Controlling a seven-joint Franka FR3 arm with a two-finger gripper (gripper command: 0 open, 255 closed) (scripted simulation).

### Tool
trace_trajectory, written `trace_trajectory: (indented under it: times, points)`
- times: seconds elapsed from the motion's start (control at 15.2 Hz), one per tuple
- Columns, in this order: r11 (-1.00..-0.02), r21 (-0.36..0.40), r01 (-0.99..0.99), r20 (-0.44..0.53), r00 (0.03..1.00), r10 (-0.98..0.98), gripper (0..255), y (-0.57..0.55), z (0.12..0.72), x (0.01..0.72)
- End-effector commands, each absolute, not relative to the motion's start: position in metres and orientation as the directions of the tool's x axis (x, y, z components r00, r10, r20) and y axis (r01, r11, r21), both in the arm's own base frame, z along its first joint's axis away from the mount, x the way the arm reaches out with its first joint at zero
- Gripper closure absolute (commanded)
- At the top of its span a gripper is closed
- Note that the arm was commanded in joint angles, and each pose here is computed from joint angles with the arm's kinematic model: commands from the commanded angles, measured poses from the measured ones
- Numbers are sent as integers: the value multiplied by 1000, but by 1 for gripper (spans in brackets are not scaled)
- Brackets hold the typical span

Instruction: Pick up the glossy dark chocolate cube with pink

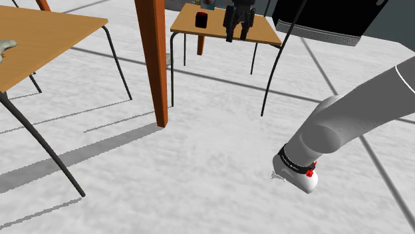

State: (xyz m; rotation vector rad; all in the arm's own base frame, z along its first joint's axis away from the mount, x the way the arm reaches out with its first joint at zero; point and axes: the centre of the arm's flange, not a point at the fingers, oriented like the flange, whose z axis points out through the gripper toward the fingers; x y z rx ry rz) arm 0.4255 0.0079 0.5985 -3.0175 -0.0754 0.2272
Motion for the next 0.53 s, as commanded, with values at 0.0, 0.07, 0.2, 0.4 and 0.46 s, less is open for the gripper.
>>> trace_trajectory:
  times: [0.0,0.07,0.2,0.4,0.46]
  points:
    - [-993,-106,45,29,999,42,0,10,615,469]
    - [-993,-105,48,39,998,44,0,11,619,480]
    - [-993,-102,54,61,997,48,0,12,627,502]
    - [-993,-97,63,92,994,54,0,15,640,535]
    - [-993,-96,66,103,993,56,0,16,645,545]
